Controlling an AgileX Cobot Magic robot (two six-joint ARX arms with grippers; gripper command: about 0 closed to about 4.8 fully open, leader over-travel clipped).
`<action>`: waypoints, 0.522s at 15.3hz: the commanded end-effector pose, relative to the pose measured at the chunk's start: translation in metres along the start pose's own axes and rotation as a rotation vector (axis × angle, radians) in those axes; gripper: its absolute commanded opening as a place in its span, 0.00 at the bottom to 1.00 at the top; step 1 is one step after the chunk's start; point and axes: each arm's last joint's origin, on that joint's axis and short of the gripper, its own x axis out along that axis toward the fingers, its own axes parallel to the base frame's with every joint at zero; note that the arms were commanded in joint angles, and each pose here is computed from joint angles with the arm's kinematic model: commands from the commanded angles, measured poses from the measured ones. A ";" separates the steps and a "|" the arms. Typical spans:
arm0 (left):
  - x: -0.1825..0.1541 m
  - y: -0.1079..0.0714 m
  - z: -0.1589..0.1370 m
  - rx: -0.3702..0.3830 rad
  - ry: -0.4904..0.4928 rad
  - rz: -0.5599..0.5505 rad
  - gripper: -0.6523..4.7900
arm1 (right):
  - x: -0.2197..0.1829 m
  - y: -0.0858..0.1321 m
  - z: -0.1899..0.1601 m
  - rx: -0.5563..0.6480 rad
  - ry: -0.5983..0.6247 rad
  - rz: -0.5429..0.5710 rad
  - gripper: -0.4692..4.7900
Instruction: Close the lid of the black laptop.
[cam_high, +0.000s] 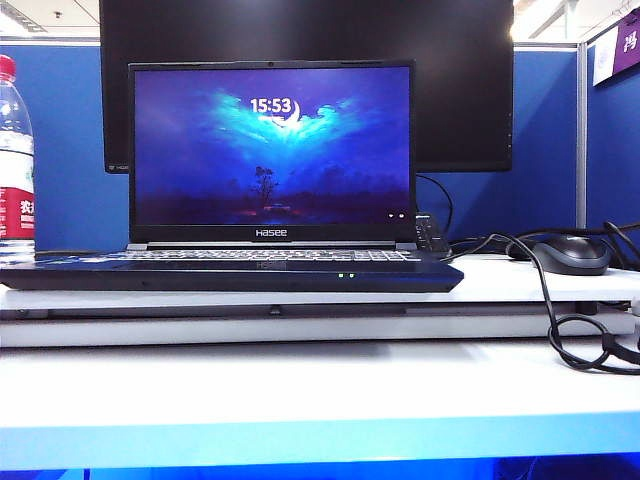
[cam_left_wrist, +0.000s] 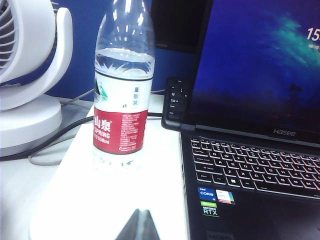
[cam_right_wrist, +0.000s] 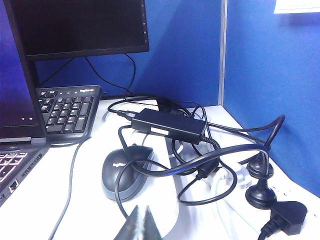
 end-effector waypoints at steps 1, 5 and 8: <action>0.000 0.000 0.001 -0.002 -0.013 -0.002 0.11 | 0.000 0.001 -0.001 0.002 -0.011 0.025 0.09; 0.000 -0.002 0.001 -0.112 -0.006 -0.048 0.11 | -0.001 0.007 0.002 0.077 -0.014 0.230 0.09; -0.001 -0.007 0.002 -0.694 0.080 -0.216 0.11 | -0.004 0.011 0.021 0.310 -0.148 0.377 0.09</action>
